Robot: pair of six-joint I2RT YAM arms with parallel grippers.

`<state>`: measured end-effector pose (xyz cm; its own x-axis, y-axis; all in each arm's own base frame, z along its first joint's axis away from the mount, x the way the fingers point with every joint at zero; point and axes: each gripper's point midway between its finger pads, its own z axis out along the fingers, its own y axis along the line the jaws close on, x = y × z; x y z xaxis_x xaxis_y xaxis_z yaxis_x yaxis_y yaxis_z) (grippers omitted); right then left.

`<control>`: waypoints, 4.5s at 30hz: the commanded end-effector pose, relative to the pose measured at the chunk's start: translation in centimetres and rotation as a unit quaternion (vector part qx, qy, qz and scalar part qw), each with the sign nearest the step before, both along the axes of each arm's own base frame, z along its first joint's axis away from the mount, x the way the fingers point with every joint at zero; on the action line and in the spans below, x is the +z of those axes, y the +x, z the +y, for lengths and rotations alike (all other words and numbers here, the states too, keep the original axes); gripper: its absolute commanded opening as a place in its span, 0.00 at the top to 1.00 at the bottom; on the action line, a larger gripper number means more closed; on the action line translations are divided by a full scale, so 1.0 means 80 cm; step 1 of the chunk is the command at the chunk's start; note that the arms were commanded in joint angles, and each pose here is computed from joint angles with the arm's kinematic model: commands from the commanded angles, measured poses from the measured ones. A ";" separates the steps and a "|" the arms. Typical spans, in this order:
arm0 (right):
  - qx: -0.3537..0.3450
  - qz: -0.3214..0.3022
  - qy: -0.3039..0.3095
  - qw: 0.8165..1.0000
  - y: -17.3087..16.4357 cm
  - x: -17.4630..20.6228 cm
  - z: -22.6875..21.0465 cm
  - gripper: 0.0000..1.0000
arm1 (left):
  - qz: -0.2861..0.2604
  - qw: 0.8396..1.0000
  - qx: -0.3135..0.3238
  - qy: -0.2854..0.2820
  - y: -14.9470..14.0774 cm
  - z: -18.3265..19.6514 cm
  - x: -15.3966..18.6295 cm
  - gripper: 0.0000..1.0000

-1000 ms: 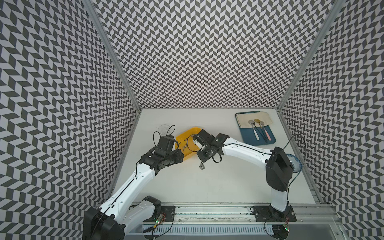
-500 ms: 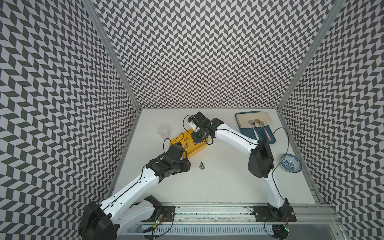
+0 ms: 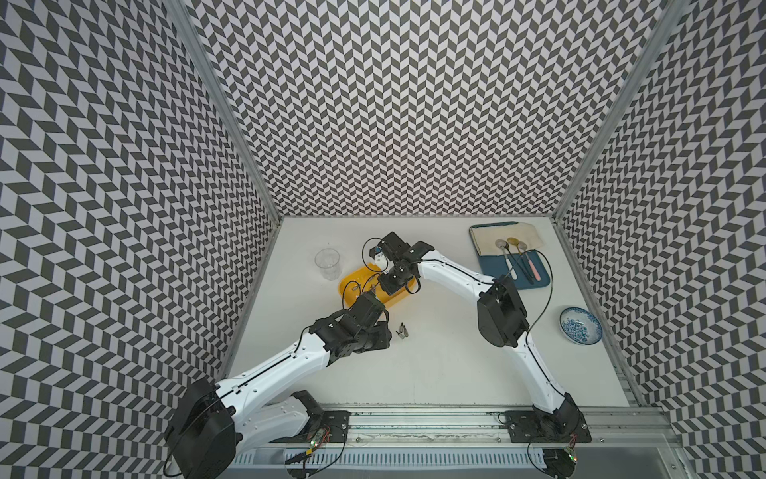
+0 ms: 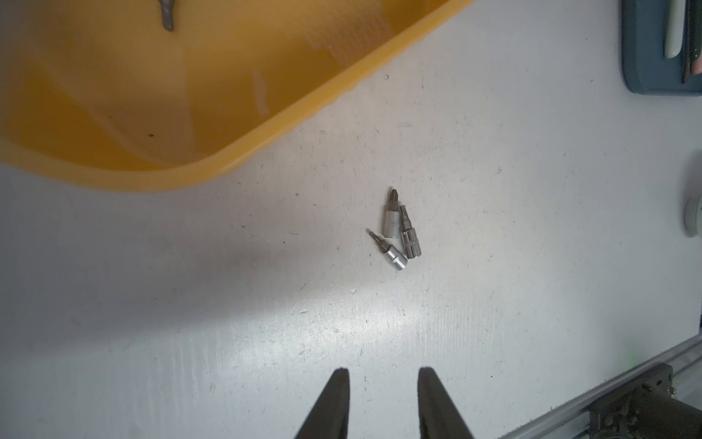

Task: Put the bit on the desktop into the storage box
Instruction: Place the screwdriver bit in the storage box, then pick up the screwdriver bit from the center of the board.

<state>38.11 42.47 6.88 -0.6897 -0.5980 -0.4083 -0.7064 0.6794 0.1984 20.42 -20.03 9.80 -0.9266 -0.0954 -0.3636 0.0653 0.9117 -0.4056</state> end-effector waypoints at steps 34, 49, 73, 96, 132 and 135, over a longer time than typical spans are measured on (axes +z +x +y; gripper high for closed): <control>0.009 -0.006 0.015 1.000 0.023 -0.021 0.008 0.71 | 0.023 0.997 -0.039 0.056 0.037 -0.064 -0.055 0.65; 0.006 -0.021 0.016 1.000 0.024 0.006 0.001 0.68 | 0.032 0.996 -0.025 0.085 0.042 -0.060 -0.066 0.65; 0.006 -0.023 0.011 1.000 0.021 0.021 -0.008 0.67 | 0.040 0.992 -0.025 0.118 0.049 -0.057 -0.082 0.62; -0.018 -0.050 0.018 0.998 0.016 0.067 -0.030 0.67 | 0.055 0.988 -0.032 0.142 0.042 -0.048 -0.094 0.71; -0.126 -0.031 0.013 0.992 -0.074 0.048 -0.180 0.58 | 0.068 0.983 -0.045 0.164 0.032 -0.034 -0.104 0.96; -0.122 -0.021 0.016 0.992 -0.080 0.032 -0.179 0.54 | 0.069 0.983 -0.045 0.164 0.031 -0.033 -0.104 1.00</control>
<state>31.27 27.36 8.86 -0.8081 -0.4271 -0.4057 -0.5236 0.8363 0.1626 23.50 -23.48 2.12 -0.9622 0.0797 -0.2604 0.1170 0.9845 -0.1308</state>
